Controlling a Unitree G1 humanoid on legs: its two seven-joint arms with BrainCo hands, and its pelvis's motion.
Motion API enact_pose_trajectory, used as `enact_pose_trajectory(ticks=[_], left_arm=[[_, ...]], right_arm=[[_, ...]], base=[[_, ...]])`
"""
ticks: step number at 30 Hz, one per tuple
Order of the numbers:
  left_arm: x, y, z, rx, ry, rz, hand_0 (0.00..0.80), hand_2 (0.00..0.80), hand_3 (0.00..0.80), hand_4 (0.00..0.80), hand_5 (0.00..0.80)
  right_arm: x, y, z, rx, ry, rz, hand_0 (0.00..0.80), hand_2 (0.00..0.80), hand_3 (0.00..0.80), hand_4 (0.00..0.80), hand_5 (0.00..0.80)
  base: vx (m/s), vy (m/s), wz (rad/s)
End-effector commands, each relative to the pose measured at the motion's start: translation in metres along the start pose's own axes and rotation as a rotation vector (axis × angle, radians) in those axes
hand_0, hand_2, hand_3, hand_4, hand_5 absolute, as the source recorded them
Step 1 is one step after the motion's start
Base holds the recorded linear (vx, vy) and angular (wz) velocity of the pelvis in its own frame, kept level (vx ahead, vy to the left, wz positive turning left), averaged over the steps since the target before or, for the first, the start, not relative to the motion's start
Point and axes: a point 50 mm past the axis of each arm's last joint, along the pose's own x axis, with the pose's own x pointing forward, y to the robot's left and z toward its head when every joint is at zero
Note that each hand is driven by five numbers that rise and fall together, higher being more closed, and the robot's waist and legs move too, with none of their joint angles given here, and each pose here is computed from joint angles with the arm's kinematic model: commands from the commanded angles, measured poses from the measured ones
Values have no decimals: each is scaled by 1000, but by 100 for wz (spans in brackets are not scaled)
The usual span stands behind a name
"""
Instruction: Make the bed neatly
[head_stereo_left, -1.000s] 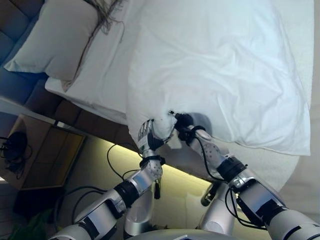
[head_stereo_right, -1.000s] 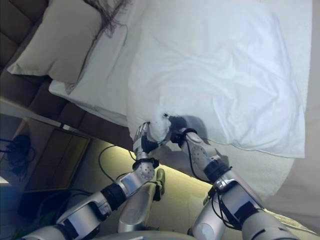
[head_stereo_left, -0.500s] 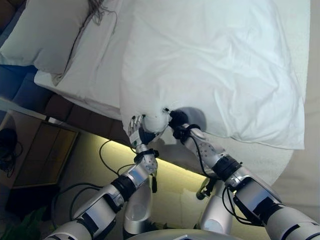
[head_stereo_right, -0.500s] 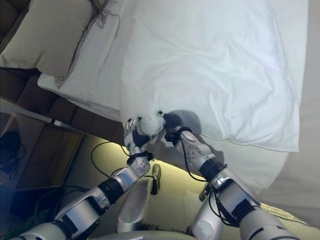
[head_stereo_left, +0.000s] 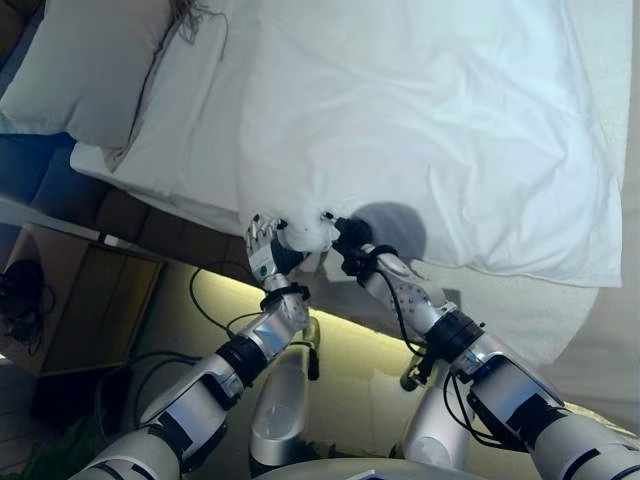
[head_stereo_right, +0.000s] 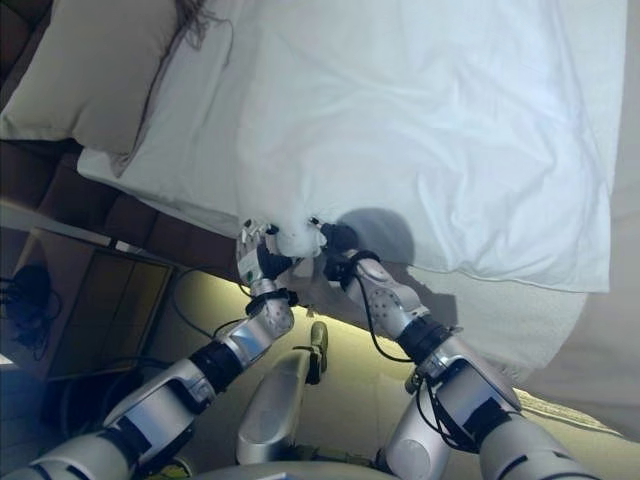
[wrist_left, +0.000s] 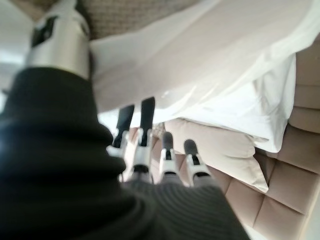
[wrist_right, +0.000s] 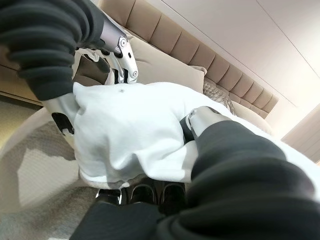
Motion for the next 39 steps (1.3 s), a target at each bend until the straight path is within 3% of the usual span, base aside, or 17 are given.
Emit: enact_pose_trajectory(ticks=[1,11,13,14,39], left_arm=[[39,26,51,-133,-146,156,0,0,0,0,0],[43,28,55,-177,-155,164,0,0,0,0,0],[42,26,56,-187,-143,147,646,646,646,646,646],[43,25,56,-196,-144,143,800,800,800,800,800],[41,23,55,-223,-158,149,800,800,800,800,800]], right_arm=[[0,89,23,26,-89,330,800,800,800,800,800],[-2,95,20,12,-89,342,800,800,800,800,800],[-2,96,19,5,-83,344,800,800,800,800,800],[-3,97,19,5,-81,343,800,800,800,800,800],[-6,95,4,11,-37,324,800,800,800,800,800]], base=[[-63,-41,-1],[-26,-9,-2],[4,53,1],[8,54,2],[2,9,0]])
